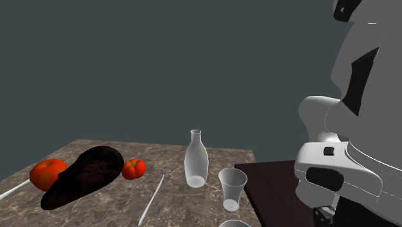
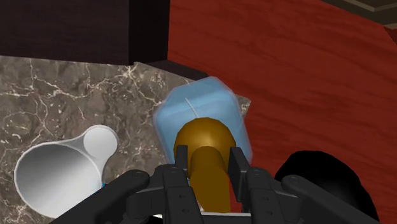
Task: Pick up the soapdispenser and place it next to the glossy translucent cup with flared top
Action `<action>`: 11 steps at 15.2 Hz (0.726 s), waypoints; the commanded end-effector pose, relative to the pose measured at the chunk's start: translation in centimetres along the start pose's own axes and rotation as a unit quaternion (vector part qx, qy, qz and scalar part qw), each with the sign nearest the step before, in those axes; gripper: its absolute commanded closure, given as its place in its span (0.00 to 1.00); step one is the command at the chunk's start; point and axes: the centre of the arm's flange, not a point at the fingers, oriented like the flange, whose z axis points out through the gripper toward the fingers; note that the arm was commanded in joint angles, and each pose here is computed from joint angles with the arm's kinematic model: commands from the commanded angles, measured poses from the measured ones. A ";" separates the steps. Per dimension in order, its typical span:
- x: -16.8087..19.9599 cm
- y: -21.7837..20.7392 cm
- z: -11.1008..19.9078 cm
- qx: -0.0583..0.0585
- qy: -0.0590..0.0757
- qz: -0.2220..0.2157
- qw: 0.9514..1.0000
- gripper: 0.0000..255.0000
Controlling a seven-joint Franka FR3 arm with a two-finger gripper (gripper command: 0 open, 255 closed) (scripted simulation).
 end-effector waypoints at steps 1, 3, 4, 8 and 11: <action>0.0 0.0 0.1 0.000 0.000 0.000 1.000 1.00; 0.0 0.0 0.1 0.000 0.000 0.000 1.000 1.00; 0.0 0.0 0.1 0.000 0.000 0.000 1.000 1.00; 0.0 0.0 0.1 0.000 0.000 0.000 1.000 0.00; 0.0 0.0 0.1 0.000 0.000 0.000 1.000 0.00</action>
